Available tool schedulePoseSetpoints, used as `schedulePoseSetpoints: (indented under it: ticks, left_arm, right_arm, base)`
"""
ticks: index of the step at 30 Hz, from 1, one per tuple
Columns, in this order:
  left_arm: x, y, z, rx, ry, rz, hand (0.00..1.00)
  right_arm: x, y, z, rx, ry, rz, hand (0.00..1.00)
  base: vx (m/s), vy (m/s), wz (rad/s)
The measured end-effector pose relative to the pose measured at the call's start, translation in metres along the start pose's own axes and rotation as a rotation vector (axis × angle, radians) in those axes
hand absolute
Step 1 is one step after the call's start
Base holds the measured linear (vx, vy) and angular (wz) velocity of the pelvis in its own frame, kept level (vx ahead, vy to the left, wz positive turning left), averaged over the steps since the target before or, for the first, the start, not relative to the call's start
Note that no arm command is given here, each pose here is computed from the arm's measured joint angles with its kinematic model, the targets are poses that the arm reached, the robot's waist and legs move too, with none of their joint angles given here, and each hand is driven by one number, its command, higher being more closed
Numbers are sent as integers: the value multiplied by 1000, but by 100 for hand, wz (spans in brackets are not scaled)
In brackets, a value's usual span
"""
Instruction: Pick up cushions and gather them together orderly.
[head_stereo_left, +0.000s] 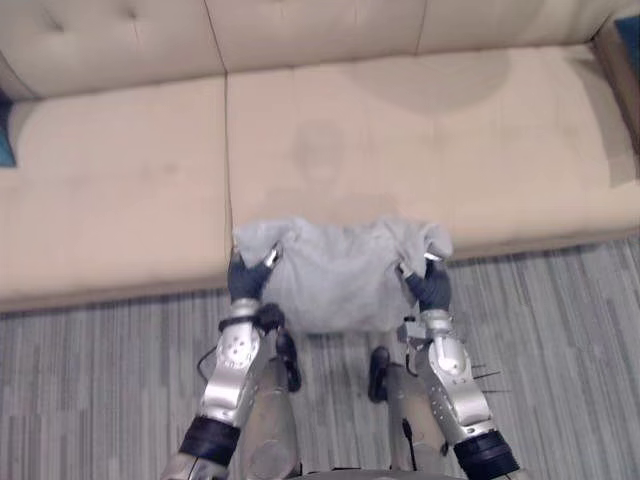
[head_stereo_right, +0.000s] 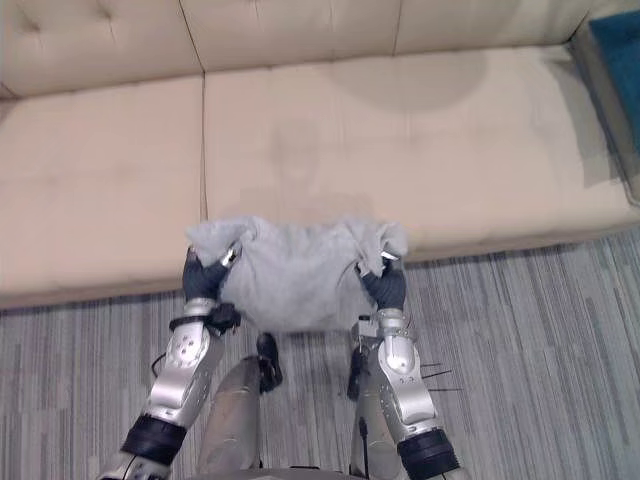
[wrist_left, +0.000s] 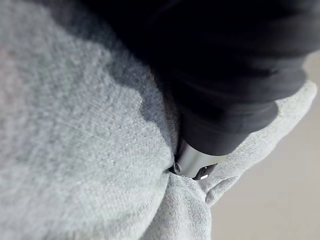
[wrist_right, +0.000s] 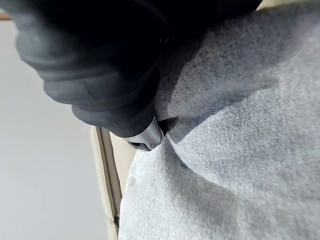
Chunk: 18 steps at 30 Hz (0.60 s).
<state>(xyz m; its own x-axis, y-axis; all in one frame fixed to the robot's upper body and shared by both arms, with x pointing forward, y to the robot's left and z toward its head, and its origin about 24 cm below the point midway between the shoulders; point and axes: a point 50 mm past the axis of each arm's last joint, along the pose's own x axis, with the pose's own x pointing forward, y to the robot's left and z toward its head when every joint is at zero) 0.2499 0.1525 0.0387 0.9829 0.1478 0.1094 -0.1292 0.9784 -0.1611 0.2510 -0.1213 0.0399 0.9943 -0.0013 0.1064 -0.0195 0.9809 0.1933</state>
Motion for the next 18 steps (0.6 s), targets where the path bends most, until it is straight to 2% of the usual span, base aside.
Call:
schedulePoseSetpoints:
  ticks: [9,18]
  left_arm:
    - [-30,7,-19,25,104,-48,100]
    - [-31,11,-13,29,81,-63,100]
  right_arm:
    - [-5,-6,-6,-24,37,41,100]
    - [-11,-16,-16,-93,88,71,100]
  base:
    - [91,84,-10]
    - [169,10,42]
